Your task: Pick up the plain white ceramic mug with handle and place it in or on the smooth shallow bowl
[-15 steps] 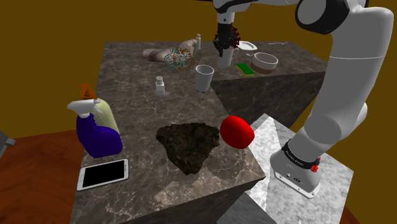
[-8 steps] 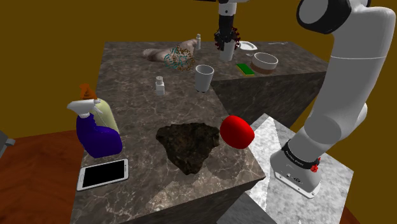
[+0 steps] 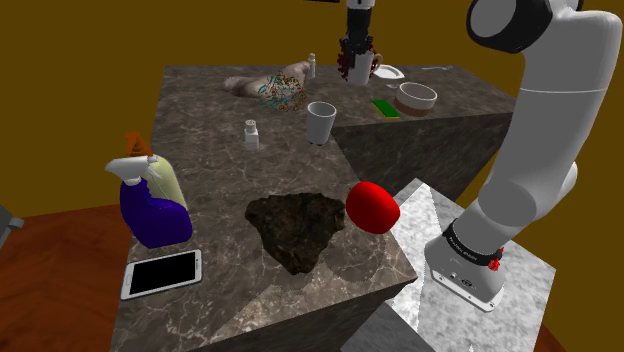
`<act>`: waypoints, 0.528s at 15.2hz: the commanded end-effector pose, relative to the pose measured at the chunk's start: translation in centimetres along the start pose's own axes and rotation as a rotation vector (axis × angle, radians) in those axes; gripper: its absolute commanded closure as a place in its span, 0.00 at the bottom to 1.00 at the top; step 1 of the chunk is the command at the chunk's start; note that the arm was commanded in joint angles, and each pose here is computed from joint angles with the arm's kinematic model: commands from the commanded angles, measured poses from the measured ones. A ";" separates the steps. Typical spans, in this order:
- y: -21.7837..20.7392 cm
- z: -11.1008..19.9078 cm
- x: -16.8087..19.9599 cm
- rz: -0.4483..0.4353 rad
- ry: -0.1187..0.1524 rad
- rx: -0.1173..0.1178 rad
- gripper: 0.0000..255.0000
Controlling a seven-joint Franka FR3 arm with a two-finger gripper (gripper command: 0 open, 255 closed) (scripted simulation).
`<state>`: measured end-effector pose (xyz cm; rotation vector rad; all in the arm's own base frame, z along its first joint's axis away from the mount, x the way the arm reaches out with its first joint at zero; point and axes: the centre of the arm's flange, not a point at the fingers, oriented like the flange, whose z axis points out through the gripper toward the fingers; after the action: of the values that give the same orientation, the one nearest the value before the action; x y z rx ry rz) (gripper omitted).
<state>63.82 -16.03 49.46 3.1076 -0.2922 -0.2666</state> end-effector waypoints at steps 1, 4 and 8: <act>0.0 -0.7 -0.1 0.000 0.000 0.000 1.00; 3.9 -0.8 -0.8 0.000 0.000 0.000 1.00; 9.1 -0.8 -1.8 0.000 0.000 0.000 1.00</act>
<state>61.08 -23.37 50.57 3.1073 -0.2942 -0.2680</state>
